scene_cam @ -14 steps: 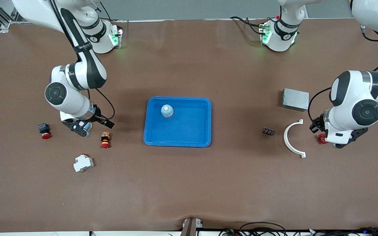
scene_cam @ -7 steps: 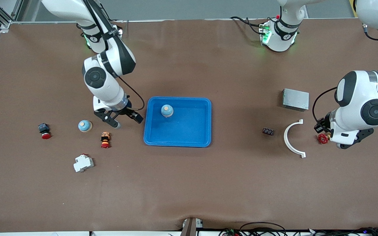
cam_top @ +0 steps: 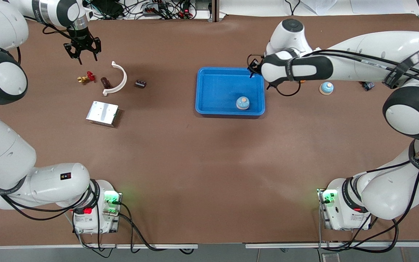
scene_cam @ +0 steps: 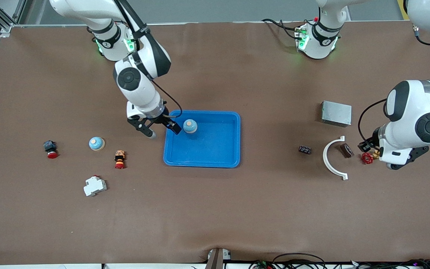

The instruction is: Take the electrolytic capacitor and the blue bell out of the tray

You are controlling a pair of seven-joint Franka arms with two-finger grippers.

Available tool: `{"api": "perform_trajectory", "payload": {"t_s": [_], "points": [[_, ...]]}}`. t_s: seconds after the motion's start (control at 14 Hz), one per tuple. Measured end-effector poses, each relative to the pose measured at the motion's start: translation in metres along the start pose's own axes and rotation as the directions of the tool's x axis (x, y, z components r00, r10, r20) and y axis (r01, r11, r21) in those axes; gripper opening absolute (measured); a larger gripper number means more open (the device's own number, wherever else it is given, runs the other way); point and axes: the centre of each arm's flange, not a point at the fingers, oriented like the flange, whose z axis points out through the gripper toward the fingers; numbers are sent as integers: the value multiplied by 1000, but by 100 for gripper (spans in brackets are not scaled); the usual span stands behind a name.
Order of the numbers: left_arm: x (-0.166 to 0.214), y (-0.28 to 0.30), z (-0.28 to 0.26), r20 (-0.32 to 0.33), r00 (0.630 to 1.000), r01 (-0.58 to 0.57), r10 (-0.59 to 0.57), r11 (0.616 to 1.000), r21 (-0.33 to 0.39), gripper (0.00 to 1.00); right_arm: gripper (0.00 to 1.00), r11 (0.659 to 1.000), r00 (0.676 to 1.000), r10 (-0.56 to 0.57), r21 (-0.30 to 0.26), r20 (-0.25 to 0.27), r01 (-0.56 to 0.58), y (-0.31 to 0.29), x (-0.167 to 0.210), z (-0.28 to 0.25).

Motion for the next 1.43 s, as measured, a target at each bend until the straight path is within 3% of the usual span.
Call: {"api": "perform_trajectory", "payload": {"t_s": [0.21,0.86,1.43], "points": [[1,0,-5,-8,1000,1,-2,1000,-6,100,100,1000,1000,3,-29,11,-3,-5,-24,22],[0,3,3,6,1000,-5,5,1000,1,93,100,996,999,51,-70,19,-50,-31,-67,69],[2,7,-1,-6,1000,-8,8,1000,-9,96,100,993,999,49,-105,14,-47,-31,-64,97]]}}
